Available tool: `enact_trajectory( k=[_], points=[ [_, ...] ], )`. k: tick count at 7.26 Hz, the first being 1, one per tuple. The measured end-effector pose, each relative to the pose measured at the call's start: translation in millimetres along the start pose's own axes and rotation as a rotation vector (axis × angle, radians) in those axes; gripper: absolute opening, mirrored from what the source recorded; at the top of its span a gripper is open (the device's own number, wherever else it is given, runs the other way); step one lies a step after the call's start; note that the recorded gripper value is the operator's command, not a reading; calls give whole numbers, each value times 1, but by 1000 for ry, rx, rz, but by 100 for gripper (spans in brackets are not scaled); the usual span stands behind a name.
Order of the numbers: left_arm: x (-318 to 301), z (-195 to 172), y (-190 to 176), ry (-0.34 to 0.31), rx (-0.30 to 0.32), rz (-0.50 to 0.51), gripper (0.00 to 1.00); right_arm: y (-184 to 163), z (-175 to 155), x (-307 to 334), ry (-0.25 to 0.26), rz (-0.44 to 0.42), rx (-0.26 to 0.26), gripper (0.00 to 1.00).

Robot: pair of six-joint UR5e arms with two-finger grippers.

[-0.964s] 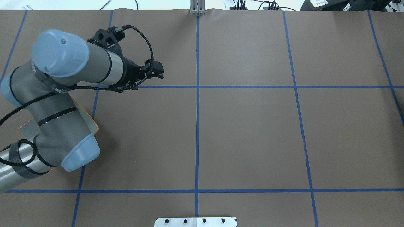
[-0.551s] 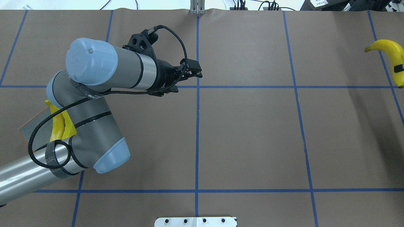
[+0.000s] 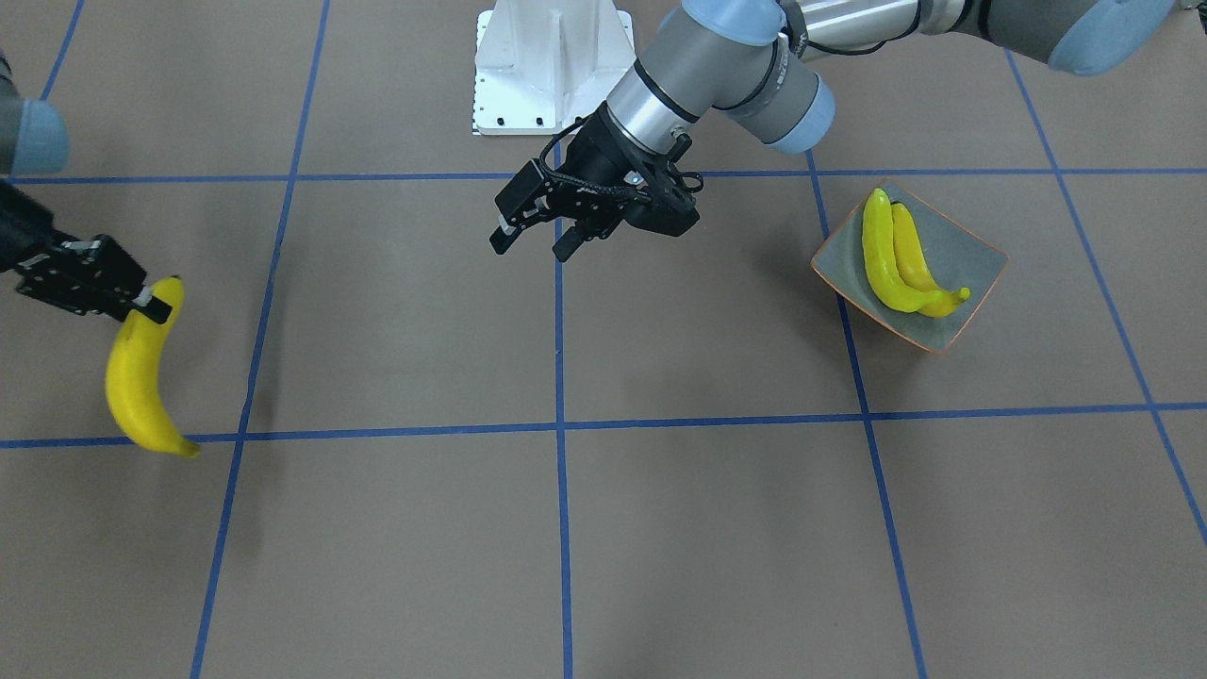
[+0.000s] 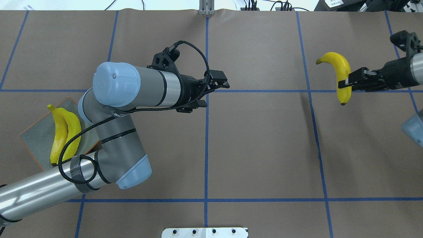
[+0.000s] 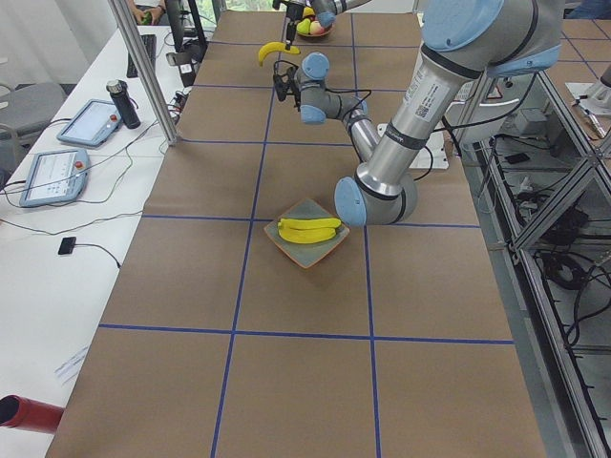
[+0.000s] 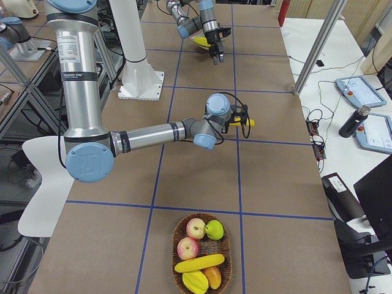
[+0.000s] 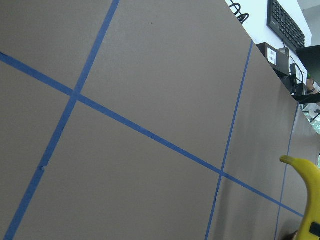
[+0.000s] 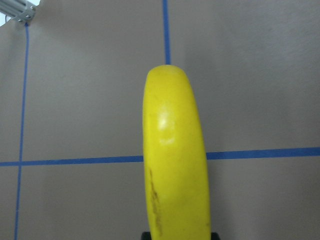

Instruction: Transfer all bananas from basket to plate

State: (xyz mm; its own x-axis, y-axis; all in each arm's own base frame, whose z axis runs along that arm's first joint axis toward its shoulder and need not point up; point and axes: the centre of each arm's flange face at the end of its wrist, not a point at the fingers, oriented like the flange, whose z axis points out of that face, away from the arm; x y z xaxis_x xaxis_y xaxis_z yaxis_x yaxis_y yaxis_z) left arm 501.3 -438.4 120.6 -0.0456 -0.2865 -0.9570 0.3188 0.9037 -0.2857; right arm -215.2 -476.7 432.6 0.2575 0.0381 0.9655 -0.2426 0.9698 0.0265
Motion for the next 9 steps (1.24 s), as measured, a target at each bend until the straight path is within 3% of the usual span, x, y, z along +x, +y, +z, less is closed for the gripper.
enact_trajectory(
  k=[4,9],
  points=[
    [45,16,16,42,-17,-53,100,70,58,-100,-92,-39,36,0],
    [65,44,17,29,-16,-66,100,132,68,-155,-187,-105,-40,0]
  ],
)
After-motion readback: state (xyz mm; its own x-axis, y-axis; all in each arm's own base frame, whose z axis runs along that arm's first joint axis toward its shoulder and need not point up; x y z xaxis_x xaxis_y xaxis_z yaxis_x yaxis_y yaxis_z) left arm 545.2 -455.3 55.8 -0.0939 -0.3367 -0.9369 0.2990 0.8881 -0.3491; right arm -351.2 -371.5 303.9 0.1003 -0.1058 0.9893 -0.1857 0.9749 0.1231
